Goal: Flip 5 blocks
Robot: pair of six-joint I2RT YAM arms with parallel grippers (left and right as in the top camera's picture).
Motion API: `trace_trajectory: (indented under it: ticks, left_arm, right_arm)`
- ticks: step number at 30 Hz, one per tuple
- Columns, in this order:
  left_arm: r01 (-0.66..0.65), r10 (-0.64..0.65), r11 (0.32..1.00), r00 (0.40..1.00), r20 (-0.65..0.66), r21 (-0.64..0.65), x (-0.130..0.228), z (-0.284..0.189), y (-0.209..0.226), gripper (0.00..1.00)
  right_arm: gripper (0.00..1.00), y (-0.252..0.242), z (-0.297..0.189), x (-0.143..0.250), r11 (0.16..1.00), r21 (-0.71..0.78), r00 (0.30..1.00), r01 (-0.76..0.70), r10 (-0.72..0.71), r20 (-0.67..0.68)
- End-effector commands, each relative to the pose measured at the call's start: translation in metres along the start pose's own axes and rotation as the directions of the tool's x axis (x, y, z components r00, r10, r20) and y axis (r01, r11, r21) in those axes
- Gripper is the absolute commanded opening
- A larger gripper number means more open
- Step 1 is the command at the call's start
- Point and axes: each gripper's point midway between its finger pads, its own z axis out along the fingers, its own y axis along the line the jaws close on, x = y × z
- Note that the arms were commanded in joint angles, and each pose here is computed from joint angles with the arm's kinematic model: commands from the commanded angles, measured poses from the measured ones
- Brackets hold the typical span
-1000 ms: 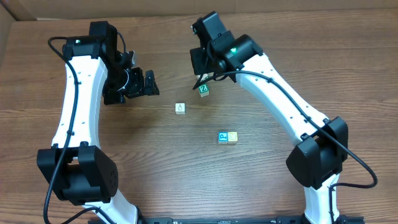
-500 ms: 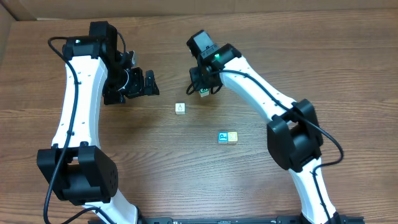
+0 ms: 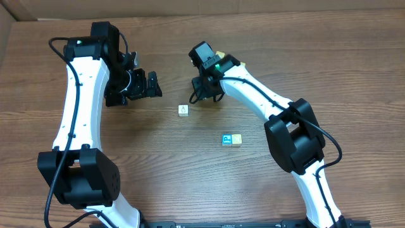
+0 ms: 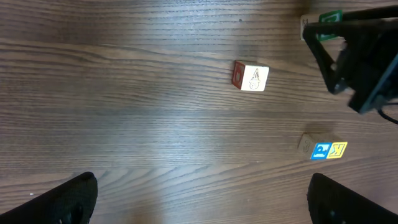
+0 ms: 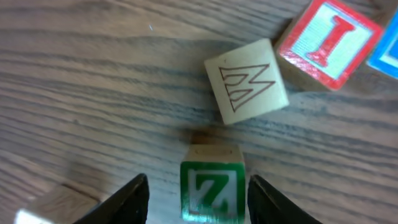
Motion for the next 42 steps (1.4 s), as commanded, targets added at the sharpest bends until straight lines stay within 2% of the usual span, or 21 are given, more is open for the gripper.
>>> trace_trajectory:
  ticks: [1, 6, 8, 18, 22, 28, 36, 42]
  left_arm:
    - [-0.013, 0.013, 1.000, 1.000, 0.011, 0.000, -0.005, -0.001, -0.003, 1.00]
    - [-0.013, 0.013, 1.000, 1.000, 0.011, 0.000, -0.005, -0.001, -0.003, 1.00]
    - [-0.013, 0.013, 1.000, 1.000, 0.011, -0.001, -0.005, -0.001, -0.003, 1.00]
    - [-0.013, 0.013, 1.000, 1.000, 0.011, 0.000, -0.005, -0.001, -0.003, 1.00]
    - [-0.013, 0.013, 1.000, 1.000, 0.011, 0.000, -0.005, -0.001, -0.003, 1.00]
    - [-0.013, 0.013, 1.000, 1.000, 0.011, 0.000, -0.005, -0.001, -0.003, 1.00]
    - [-0.013, 0.013, 1.000, 1.000, 0.011, 0.000, -0.005, -0.001, -0.003, 1.00]
    - [-0.013, 0.013, 1.000, 1.000, 0.011, 0.000, -0.005, -0.001, -0.003, 1.00]
  right_arm:
    - [0.53, -0.007, 0.006, 0.002, 0.999, 0.048, 1.000, 0.019, -0.020, 0.016]
    - [0.51, -0.009, 0.006, 0.002, 0.998, 0.057, 1.000, 0.019, -0.020, 0.019]
    - [0.48, -0.007, 0.006, 0.000, 0.998, 0.054, 0.999, 0.019, -0.021, 0.027]
    - [0.45, -0.003, 0.003, -0.006, 0.999, 0.046, 0.998, 0.023, -0.025, 0.049]
    - [0.37, -0.004, 0.003, -0.004, 0.999, 0.049, 0.999, 0.023, -0.025, 0.041]
    - [0.31, -0.003, 0.002, -0.002, 0.999, 0.046, 0.999, 0.015, -0.016, 0.033]
    - [0.27, 0.006, -0.045, -0.010, 1.000, 0.009, 0.998, -0.006, 0.005, 0.069]
    - [0.26, 0.019, -0.086, 0.001, 0.998, -0.008, 0.996, -0.064, 0.065, 0.055]
